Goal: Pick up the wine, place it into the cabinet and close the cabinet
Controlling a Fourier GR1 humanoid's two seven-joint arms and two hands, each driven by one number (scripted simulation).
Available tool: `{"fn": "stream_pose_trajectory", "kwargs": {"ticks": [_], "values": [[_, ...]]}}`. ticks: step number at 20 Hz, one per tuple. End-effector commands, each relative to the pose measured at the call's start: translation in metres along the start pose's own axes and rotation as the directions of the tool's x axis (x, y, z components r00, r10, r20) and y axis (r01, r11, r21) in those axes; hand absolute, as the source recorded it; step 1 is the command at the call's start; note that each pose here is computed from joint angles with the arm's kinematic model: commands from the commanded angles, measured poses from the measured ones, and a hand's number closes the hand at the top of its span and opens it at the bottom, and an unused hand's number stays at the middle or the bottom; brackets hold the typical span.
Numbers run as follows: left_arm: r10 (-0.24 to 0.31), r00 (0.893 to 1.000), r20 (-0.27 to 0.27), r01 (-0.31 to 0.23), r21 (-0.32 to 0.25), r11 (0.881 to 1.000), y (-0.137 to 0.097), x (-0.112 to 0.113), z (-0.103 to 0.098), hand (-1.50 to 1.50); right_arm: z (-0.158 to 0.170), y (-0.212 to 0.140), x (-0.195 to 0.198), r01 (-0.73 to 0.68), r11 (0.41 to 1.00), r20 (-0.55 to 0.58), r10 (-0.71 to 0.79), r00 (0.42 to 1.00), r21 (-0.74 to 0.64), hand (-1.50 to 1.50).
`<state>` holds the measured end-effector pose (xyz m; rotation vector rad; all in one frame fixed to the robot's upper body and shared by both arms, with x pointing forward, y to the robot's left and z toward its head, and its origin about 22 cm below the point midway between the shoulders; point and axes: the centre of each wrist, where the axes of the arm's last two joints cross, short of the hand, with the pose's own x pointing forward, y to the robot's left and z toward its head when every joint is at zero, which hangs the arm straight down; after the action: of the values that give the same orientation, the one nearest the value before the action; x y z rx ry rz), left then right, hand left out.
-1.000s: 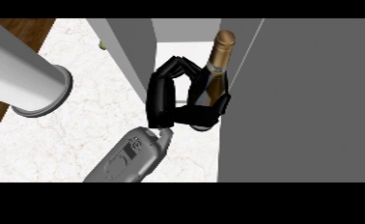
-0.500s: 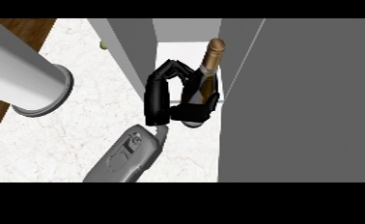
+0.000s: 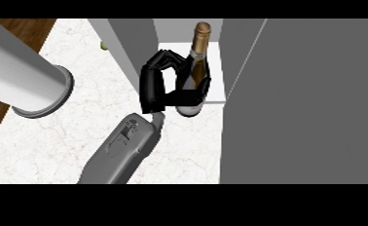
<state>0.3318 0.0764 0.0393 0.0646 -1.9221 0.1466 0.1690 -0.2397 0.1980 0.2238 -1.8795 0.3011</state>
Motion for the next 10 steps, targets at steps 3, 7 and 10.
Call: {"fn": "stream_pose_trajectory", "kwargs": {"ticks": [3, 7, 10], "values": [[-0.01, 0.999, -0.032, 0.01, -0.01, 1.0, 0.006, -0.022, -0.004, 1.5, 0.016, 0.006, 0.012, 0.025, 0.999, 0.046, -0.026, 0.999, 0.021, -1.5], [0.016, 0.997, -0.07, -0.018, -0.027, 0.999, 0.012, -0.015, -0.024, 1.5, 0.024, -0.006, 0.01, 0.036, 0.999, 0.048, -0.037, 0.998, 0.017, -1.5], [0.002, 0.996, -0.088, -0.004, -0.019, 1.0, 0.008, -0.022, -0.024, 1.5, 0.02, 0.002, 0.019, 0.03, 0.999, 0.063, -0.031, 0.998, 0.018, -1.5]]}}
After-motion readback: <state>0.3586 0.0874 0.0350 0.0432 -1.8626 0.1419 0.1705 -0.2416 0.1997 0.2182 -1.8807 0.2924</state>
